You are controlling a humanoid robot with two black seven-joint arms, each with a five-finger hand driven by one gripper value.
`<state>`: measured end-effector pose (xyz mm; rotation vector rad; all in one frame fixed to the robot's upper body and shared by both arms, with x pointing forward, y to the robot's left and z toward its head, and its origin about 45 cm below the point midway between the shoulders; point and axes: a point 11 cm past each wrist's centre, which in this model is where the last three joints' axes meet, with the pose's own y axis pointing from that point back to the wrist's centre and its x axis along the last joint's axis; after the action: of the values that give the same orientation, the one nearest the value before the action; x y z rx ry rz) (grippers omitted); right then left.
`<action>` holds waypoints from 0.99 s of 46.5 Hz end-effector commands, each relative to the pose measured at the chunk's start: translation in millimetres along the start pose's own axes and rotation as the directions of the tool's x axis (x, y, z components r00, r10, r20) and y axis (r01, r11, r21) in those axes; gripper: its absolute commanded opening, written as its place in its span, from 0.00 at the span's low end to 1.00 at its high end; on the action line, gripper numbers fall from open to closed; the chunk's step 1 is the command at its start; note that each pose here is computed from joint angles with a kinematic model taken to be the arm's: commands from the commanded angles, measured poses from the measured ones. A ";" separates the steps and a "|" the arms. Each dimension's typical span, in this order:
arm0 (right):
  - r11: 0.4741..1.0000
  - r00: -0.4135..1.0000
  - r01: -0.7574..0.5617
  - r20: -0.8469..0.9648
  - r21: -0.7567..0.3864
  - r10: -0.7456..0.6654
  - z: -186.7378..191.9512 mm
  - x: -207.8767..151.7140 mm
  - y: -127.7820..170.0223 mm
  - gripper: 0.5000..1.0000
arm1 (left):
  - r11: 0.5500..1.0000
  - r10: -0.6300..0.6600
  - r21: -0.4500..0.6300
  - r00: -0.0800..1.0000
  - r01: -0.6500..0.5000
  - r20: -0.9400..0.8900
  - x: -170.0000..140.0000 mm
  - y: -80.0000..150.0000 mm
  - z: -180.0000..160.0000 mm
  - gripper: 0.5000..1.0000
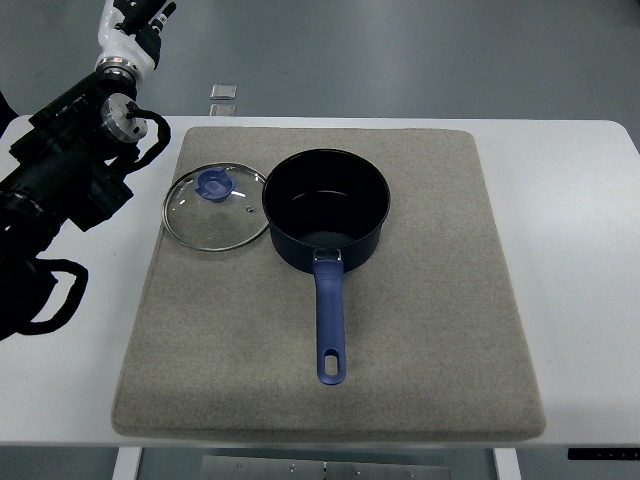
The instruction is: Open pot lid and place left with left hand
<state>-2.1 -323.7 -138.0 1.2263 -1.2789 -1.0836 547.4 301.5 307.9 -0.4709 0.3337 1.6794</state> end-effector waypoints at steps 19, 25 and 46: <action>1.000 1.000 -0.001 -0.003 0.000 0.001 0.1 0.6 0.0 0.83 | 1.000 0.001 -0.002 1.000 -0.001 0.001 0.6 -0.2 1.1 0.84; 1.000 1.000 -0.001 -0.003 0.000 0.001 0.1 0.6 0.0 0.83 | 1.000 0.001 -0.002 1.000 -0.001 0.001 0.6 -0.2 1.1 0.84; 1.000 1.000 -0.001 -0.003 0.000 0.001 0.1 0.6 0.0 0.83 | 1.000 0.001 -0.002 1.000 -0.001 0.001 0.6 -0.2 1.1 0.84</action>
<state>-2.3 -324.3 -137.9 1.2265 -1.2771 -1.0813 547.5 302.6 308.7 -0.4718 0.3316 1.6806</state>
